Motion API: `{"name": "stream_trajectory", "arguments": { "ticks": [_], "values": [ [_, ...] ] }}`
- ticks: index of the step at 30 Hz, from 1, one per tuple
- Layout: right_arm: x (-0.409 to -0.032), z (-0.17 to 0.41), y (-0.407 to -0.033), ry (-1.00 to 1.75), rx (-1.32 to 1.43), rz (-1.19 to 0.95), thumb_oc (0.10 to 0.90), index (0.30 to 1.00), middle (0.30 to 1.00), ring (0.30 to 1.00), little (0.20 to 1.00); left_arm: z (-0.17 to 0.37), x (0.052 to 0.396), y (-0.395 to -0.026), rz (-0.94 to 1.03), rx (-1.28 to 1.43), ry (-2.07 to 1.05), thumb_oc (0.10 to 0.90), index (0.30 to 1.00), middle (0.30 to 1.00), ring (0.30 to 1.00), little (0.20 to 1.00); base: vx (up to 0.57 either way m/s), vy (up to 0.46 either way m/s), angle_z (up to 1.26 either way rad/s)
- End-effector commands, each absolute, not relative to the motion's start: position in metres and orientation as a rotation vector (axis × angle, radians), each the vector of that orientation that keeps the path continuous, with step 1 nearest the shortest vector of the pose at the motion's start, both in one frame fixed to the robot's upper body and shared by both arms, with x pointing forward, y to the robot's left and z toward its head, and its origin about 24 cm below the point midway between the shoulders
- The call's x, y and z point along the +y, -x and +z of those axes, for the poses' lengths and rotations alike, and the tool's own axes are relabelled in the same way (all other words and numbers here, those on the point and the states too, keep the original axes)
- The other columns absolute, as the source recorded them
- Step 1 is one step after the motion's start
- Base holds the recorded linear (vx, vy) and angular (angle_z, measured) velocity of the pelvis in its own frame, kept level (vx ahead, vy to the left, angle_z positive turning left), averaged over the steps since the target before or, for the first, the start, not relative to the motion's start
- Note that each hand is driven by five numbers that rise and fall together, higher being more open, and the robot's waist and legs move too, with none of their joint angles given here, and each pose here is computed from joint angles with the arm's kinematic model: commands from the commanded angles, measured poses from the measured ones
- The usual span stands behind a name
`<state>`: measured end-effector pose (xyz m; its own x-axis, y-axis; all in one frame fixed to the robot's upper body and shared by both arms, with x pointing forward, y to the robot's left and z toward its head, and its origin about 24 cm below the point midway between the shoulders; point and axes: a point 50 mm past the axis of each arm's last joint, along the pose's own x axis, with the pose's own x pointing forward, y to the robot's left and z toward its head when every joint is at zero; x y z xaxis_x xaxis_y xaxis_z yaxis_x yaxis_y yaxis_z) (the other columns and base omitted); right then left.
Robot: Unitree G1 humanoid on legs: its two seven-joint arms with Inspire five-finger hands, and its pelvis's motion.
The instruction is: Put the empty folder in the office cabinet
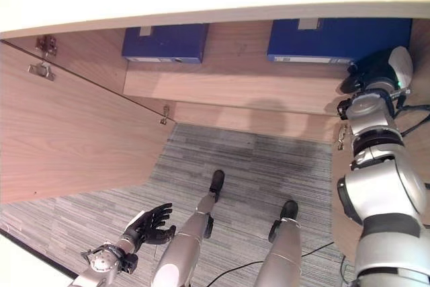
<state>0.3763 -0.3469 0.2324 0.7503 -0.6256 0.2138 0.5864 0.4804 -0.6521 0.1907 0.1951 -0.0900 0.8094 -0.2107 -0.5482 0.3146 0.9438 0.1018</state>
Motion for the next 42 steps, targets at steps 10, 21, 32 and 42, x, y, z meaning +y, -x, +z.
{"name": "stream_trajectory", "arguments": {
  "ticks": [10,21,32,42],
  "values": [
    [-0.302,0.236,-0.386,0.495,-0.283,-0.601,0.4,0.3,0.3,0.3,0.3,-0.099,0.223,-0.185,-0.208,0.634,-0.283,0.8,0.9,0.9,0.9,0.9,0.02,-0.008,0.01],
    [-0.267,0.045,-0.309,0.314,0.023,-0.373,0.8,0.9,0.9,0.9,0.9,-0.132,0.223,-0.143,-0.102,0.83,-0.275,0.8,0.9,0.9,0.9,0.9,0.1,0.055,-0.05],
    [-0.248,-0.042,-0.226,0.198,0.323,-0.284,0.8,0.9,0.9,0.9,0.9,-0.14,0.243,-0.121,0.017,0.923,-0.271,0.8,0.9,0.9,0.9,0.9,0.06,0.037,0.01],
    [-0.238,-0.058,-0.218,0.242,0.413,-0.153,0.8,0.9,0.9,0.9,0.9,-0.134,0.249,-0.131,0.116,0.866,-0.191,0.8,0.9,0.9,0.9,0.9,-0.01,-0.165,0.77]
  ]
}}
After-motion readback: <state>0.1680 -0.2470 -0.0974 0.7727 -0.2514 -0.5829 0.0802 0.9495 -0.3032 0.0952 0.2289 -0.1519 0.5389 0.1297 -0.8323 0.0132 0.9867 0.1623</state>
